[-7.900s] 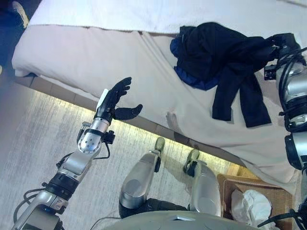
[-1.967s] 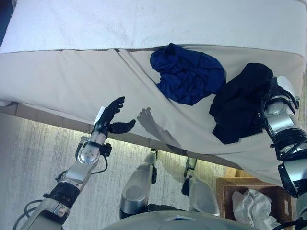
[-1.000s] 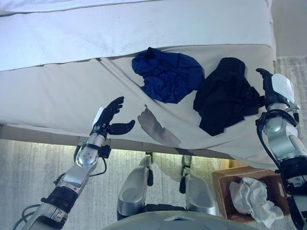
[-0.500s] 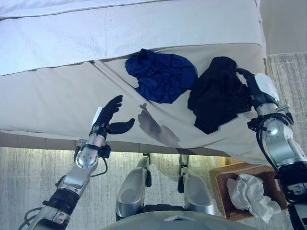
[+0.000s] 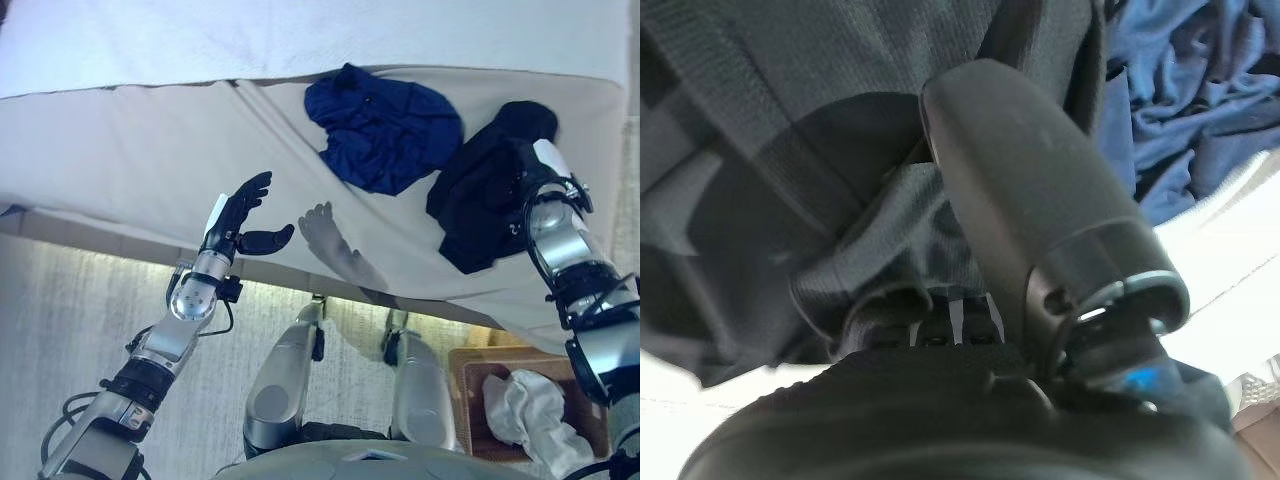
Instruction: Pick up the clothes from the bed and place them into the basket
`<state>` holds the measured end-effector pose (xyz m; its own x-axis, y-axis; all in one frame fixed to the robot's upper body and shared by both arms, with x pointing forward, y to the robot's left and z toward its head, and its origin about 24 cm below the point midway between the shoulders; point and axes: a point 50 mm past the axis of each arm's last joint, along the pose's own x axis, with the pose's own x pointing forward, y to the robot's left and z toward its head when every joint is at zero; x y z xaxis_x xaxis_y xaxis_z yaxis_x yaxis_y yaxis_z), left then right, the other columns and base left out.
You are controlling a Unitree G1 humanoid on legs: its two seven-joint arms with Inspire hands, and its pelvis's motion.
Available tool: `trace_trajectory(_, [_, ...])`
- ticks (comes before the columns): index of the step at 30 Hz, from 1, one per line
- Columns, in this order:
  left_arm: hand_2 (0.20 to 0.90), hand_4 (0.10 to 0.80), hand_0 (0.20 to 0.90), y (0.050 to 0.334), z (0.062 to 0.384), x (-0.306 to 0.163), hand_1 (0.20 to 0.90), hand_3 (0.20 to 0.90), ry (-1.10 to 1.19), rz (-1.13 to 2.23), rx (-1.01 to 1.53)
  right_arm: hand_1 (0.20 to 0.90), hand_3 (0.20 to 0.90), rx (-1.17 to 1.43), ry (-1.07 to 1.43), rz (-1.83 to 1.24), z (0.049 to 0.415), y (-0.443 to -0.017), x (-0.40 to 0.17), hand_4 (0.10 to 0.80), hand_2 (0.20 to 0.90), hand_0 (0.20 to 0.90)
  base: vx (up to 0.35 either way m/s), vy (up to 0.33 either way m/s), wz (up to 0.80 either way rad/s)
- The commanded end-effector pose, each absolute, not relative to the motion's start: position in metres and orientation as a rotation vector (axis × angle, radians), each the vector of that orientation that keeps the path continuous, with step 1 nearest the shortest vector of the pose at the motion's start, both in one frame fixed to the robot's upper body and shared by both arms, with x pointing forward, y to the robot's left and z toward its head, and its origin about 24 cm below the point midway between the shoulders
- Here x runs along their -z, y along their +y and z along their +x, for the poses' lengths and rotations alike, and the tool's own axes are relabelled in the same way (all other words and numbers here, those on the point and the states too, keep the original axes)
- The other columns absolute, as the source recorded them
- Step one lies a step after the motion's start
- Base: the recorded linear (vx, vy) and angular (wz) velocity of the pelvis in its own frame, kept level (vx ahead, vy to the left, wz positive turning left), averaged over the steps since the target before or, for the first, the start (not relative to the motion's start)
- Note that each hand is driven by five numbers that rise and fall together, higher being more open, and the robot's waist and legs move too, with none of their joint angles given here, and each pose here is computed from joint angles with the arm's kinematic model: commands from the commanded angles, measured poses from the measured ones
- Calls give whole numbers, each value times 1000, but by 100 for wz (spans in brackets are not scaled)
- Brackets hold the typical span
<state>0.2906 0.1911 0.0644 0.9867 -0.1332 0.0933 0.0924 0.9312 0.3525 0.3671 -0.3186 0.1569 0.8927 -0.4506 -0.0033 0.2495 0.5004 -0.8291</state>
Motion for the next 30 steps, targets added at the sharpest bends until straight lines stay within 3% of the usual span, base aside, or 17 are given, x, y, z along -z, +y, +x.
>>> trace_trajectory(1, [900,800,900,174,287,-100,900,900,-317,289,126,900,900,561,124,-1031,373,-327,-214,800,900,900,-48,-19,11])
trace_trajectory(6, [900,800,900,172,285,-108,900,900,-350,264,131,900,900,662,231,-1218,370,-345,-235,800,900,900,-69,-13,12])
trace_trajectory(13, [900,800,900,176,282,-111,900,900,-366,272,153,900,900,608,486,-1403,362,-361,-223,800,900,900,-49,-20,7])
trace_trajectory(19, [900,800,900,176,284,-117,900,900,-384,287,182,900,900,577,632,-1328,351,-377,-195,800,900,900,-6,-7,-6])
trace_trajectory(20, [900,800,900,175,284,-117,900,900,-384,288,185,300,200,591,614,-1299,349,-379,-193,100,300,300,8,20,-8])
trace_trajectory(30, [900,800,900,178,284,-118,900,900,-377,282,156,300,200,605,338,-736,344,-382,-181,100,300,300,14,39,-2])
